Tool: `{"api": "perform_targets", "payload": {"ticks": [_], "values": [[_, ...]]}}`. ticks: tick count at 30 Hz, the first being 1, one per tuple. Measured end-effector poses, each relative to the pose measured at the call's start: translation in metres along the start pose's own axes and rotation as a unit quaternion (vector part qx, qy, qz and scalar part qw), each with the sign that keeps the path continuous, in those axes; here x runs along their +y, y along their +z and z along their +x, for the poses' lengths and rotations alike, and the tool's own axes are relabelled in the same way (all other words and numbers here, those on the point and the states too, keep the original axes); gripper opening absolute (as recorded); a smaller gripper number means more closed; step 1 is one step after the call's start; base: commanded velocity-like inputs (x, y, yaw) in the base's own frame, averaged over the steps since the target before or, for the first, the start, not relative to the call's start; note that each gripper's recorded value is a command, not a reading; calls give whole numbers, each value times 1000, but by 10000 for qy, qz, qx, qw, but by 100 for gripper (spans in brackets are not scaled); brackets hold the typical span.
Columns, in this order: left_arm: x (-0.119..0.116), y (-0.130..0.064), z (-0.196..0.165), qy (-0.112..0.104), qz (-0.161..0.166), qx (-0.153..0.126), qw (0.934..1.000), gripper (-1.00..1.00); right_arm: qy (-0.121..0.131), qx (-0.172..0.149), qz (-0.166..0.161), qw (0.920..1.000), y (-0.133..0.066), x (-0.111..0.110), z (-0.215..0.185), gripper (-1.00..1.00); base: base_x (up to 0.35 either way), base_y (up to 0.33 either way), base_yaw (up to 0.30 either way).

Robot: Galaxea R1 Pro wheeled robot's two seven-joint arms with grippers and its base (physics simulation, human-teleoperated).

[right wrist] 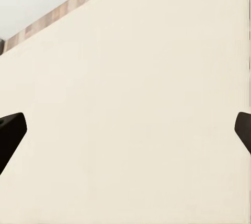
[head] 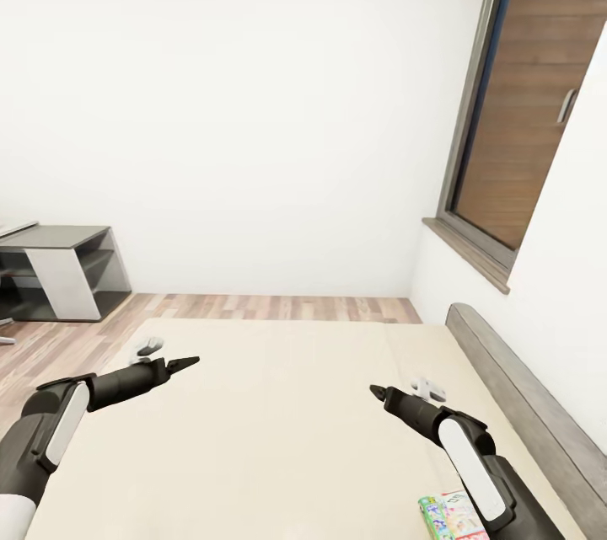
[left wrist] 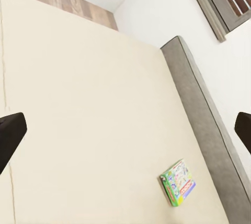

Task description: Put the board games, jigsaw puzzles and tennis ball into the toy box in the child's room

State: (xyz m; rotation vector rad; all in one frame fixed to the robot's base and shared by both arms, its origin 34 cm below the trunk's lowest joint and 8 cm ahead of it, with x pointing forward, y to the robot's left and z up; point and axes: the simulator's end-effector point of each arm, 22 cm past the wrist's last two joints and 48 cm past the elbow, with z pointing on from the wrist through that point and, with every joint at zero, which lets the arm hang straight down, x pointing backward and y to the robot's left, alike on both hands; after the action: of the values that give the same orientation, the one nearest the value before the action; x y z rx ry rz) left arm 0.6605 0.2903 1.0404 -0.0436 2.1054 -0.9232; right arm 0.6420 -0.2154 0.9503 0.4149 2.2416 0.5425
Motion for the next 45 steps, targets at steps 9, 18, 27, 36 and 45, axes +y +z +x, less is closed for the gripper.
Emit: {"api": "perform_targets", "payload": {"ticks": [9,18,27,36,45], "values": [[0,0,0,4,1,0,10000,100,0,0,-1,10000,0,0,0,100,0,-162,0],[0,0,0,7,-3,-2,10000,100,1,0,-1,10000,0,0,0,100,0,-177,0],[-1,0,0,9,5,-5,10000,100,-2,3,-3,10000,0,0,0,100,0,-194,0],[-1,1,0,13,-2,1,10000,100,1,3,-10,10000,0,1,0,100,0,-145,0],[-1,1,1,15,-5,6,10000,100,2,3,-10,10000,0,1,0,100,0,-154,0]]}}
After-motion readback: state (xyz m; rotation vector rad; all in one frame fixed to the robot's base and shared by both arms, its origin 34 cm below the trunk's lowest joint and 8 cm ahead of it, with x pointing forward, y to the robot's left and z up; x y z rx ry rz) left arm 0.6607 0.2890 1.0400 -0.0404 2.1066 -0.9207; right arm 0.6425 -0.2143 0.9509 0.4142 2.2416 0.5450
